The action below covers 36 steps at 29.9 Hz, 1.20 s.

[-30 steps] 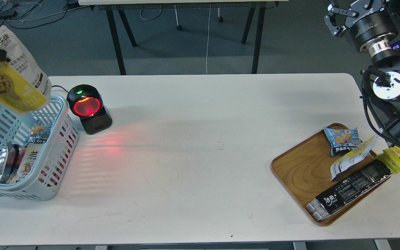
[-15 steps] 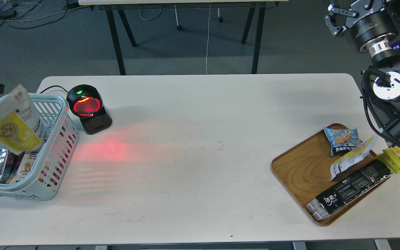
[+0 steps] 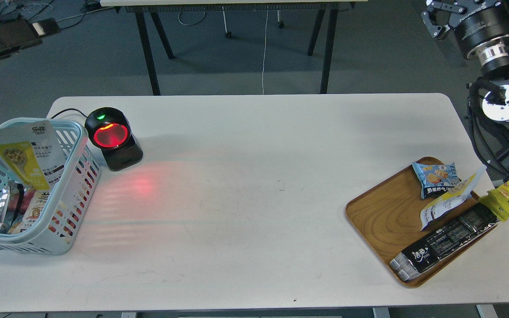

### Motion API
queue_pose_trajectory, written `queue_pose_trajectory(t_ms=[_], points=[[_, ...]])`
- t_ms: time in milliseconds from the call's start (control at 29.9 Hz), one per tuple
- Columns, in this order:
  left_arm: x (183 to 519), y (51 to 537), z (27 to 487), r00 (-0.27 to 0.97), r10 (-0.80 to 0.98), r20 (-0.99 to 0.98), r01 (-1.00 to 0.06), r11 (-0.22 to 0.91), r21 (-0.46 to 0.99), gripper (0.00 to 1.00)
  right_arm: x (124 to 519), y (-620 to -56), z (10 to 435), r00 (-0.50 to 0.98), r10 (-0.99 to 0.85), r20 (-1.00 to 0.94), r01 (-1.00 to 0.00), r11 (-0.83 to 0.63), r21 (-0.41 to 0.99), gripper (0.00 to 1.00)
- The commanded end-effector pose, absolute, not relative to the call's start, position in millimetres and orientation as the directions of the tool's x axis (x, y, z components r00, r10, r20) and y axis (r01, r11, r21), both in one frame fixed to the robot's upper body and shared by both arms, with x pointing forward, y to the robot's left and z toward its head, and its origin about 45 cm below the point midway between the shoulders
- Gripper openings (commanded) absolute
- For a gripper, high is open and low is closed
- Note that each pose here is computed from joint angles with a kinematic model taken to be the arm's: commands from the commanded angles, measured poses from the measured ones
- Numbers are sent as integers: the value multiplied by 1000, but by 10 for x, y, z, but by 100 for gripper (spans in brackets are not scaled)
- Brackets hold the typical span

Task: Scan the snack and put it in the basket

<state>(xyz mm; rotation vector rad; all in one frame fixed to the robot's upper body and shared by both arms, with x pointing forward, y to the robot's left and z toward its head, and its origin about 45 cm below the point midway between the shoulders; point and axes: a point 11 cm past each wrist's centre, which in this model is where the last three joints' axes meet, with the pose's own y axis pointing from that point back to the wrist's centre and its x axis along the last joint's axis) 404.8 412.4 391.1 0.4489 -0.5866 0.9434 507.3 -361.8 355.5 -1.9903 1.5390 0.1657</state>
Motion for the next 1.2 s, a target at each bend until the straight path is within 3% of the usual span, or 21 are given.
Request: queue_pose_trajectory(t_ms=[0, 200, 535, 902, 1169], points=[[4318, 3923, 3949, 442, 822, 360, -859, 504, -94, 99, 5048, -3819, 3655, 281, -837, -469, -909, -75, -410, 99], [4725, 3742, 3761, 434, 895, -106, -879, 394, -268, 99, 5026, -3877, 3665, 279, -825, -491, -904, -54, -423, 98], [5136, 3524, 3187, 258, 745, -615, -964, 154, -217, 99, 5072, -3681, 3362, 268, -766, -584, -946, -94, -311, 99], [5182, 3245, 3030, 246, 574, -781, -967, 90, -238, 100, 5107, -3432, 2931, 220, -698, -682, -972, -100, -212, 99], [5197, 3179, 3076, 263, 563, -783, -963, 102, -250, 100, 5130, -3440, 2995, 225, -704, -673, -971, -103, -217, 99]])
